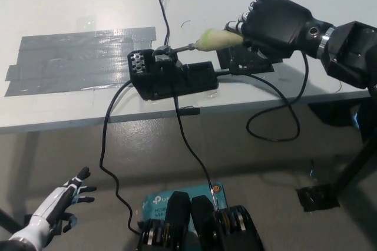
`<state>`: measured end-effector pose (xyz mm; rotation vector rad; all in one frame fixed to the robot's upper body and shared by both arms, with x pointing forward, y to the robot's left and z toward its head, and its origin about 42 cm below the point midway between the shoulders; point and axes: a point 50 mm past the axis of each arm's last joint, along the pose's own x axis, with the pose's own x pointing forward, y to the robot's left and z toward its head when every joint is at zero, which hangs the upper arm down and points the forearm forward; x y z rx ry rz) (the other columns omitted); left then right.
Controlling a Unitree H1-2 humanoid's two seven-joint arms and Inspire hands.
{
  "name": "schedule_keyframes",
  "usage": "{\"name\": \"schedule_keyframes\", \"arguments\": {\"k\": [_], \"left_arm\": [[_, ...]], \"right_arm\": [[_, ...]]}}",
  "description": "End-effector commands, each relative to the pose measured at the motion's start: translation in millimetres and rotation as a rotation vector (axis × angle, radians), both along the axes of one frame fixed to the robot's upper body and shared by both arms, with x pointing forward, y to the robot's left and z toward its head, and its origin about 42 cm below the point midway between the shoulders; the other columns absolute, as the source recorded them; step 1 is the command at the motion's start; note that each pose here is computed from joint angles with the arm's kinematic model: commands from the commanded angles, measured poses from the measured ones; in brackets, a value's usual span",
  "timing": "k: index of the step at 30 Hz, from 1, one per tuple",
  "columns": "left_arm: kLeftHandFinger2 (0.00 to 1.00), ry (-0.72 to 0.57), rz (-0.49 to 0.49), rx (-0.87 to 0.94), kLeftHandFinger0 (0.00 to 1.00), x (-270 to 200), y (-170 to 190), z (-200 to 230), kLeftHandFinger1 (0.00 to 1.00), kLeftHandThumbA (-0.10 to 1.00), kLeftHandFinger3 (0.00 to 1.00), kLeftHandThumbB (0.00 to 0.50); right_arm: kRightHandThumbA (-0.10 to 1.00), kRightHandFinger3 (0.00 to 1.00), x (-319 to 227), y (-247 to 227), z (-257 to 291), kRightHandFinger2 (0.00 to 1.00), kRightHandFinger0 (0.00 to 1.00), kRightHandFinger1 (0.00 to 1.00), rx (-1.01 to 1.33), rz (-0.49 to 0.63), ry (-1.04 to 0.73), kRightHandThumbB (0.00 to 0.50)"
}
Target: The robot uses its right hand to grab and lift the soldering gun kept on the middle of the table and puts it in its base
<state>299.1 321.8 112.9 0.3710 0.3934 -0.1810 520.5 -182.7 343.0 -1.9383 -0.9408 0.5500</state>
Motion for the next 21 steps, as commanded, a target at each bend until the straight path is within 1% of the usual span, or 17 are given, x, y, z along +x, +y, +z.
{"name": "schedule_keyframes", "arguments": {"k": [1,3,4,6,8,9,10,11,13,14,15,16,17,18,19,20,21], "left_arm": [[0.81,-0.031,-0.004,0.008,0.68,4,9,10,0.77,1.0,0.96,0.169],[0.83,-0.026,-0.005,0.011,0.72,4,8,10,0.78,1.0,0.96,0.134],[0.83,-0.024,-0.005,0.01,0.73,4,8,10,0.79,1.0,0.96,0.14],[0.83,-0.018,-0.004,0.002,0.76,4,6,10,0.81,1.0,0.96,0.146],[0.82,-0.02,-0.01,0.0,0.77,3,6,9,0.8,1.0,0.96,0.172],[0.84,-0.017,-0.009,0.001,0.78,3,5,10,0.82,1.0,0.98,0.172],[0.84,-0.017,-0.007,-0.001,0.78,3,5,10,0.82,1.0,0.98,0.179],[0.86,-0.019,-0.009,-0.001,0.8,3,4,10,0.83,1.0,0.97,0.162],[0.86,-0.019,-0.008,-0.006,0.8,3,4,10,0.83,1.0,0.98,0.16],[0.87,-0.017,-0.005,-0.005,0.82,4,4,11,0.84,1.0,0.98,0.155],[0.87,-0.025,-0.013,0.0,0.83,4,4,10,0.84,1.0,0.98,0.154],[0.87,-0.028,-0.014,0.0,0.84,4,4,10,0.85,1.0,0.98,0.155],[0.87,-0.027,-0.013,-0.004,0.84,5,2,11,0.85,1.0,0.98,0.154],[0.87,-0.025,-0.012,-0.015,0.85,5,3,10,0.86,1.0,0.98,0.169],[0.88,-0.022,-0.01,-0.018,0.86,5,3,10,0.86,1.0,0.99,0.173],[0.88,-0.021,-0.011,-0.012,0.85,5,2,10,0.87,1.0,0.99,0.172],[0.88,-0.02,-0.008,-0.013,0.85,5,2,10,0.87,1.0,0.98,0.164]], "right_arm": [[-0.1,0.45,-1,-1,52,0.14,0.0,0.0,0.032,0.004,-0.083,0.203],[-0.1,0.43,-3,-2,52,0.03,0.0,0.0,0.046,0.023,-0.091,0.262],[-0.1,0.43,-3,-3,50,0.04,0.0,0.0,0.049,0.021,-0.087,0.266],[-0.1,0.45,-3,-7,44,0.09,0.0,0.0,0.041,0.012,-0.076,0.261],[-0.1,0.4,0,-11,35,0.01,0.0,0.0,0.056,0.003,-0.066,0.229],[-0.1,0.4,-2,-10,35,0.03,0.0,0.0,0.045,0.009,-0.078,0.23],[-0.1,0.38,-2,-10,34,0.01,0.0,0.0,0.043,0.014,-0.087,0.239],[-0.1,0.37,-3,-10,34,0.0,0.0,0.0,0.04,0.01,-0.085,0.233],[-0.09,0.39,-1,-9,32,0.0,0.0,0.0,0.033,-0.004,-0.078,0.203],[-0.1,0.41,0,-9,31,0.01,0.0,0.0,0.024,0.002,-0.088,0.215],[-0.1,0.36,1,-7,28,0.0,0.0,0.0,0.038,0.008,-0.086,0.218],[-0.09,0.36,2,-6,27,0.04,0.0,0.0,0.044,0.01,-0.084,0.229],[-0.1,0.35,2,-7,26,0.04,0.0,0.0,0.034,0.007,-0.084,0.223],[-0.1,0.32,4,-4,23,0.03,0.0,0.0,0.033,0.008,-0.078,0.248],[-0.1,0.31,5,-3,21,0.05,0.0,0.0,0.037,0.008,-0.074,0.249],[-0.1,0.36,7,-3,18,0.11,0.0,0.0,0.03,-0.008,-0.053,0.218],[-0.1,0.34,7,-3,16,0.17,0.0,0.0,0.033,-0.007,-0.05,0.242]]}}
